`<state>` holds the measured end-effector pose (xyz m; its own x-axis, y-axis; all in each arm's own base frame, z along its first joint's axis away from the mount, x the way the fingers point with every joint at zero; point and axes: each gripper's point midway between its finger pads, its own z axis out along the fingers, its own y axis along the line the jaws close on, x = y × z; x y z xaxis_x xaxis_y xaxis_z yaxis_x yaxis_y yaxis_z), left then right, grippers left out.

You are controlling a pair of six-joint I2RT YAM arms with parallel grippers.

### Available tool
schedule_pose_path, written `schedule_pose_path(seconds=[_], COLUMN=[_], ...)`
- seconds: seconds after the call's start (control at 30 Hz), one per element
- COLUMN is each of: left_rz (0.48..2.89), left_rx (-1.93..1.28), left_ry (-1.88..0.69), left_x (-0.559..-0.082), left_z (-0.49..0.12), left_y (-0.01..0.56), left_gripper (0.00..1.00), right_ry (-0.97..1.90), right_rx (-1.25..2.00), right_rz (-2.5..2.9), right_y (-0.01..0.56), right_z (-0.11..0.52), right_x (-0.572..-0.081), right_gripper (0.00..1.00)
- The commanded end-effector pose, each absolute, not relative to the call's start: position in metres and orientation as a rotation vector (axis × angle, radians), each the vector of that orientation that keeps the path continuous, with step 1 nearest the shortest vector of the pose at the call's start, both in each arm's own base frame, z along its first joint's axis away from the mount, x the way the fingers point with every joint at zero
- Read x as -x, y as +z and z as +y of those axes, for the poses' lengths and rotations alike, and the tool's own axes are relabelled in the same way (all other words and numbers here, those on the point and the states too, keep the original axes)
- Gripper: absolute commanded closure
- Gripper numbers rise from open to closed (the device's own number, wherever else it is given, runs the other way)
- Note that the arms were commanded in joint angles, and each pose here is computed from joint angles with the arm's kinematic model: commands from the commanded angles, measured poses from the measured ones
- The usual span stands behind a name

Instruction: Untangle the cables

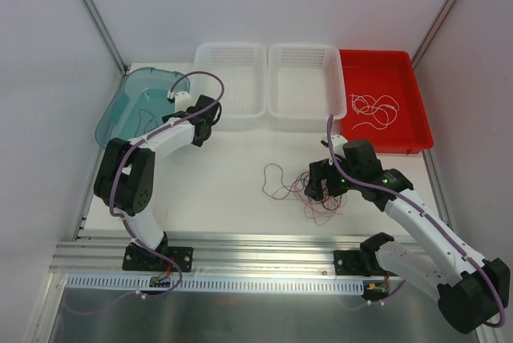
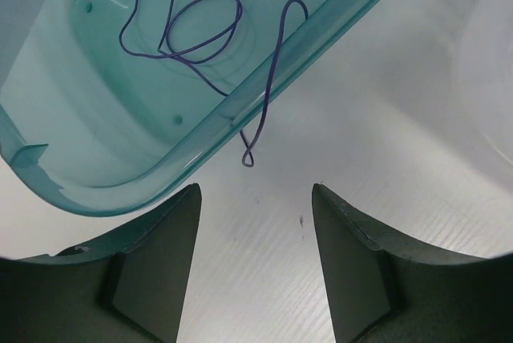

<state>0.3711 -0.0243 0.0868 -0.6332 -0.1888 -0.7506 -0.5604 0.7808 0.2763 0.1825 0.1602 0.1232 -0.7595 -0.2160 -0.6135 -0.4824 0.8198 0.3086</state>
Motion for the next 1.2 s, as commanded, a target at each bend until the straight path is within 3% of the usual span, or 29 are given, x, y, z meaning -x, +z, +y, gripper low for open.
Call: schedule_pose_path(seconds=[0.0, 0.3, 1.17], left_rz=[2.150, 2.271, 2.399], left_rx=[0.562, 0.533, 0.259], left_ry=[0.652, 0.585, 0.882], left_x=[-0.390, -0.402, -0.376], left_z=[-0.024, -0.019, 0.009], left_y=[0.107, 0.090, 0.054], left_gripper=[0.42, 0.46, 0.47], right_ry=[0.639, 0.643, 0.663], right_rx=[0.532, 0.534, 0.525], right_rz=[2.394, 2.396, 2.368], right_y=[0.129, 0.128, 0.127], right_z=[0.164, 0.165, 0.168], right_x=[-0.183, -0.183, -0.183], right_gripper=[0.12, 0.12, 0.12])
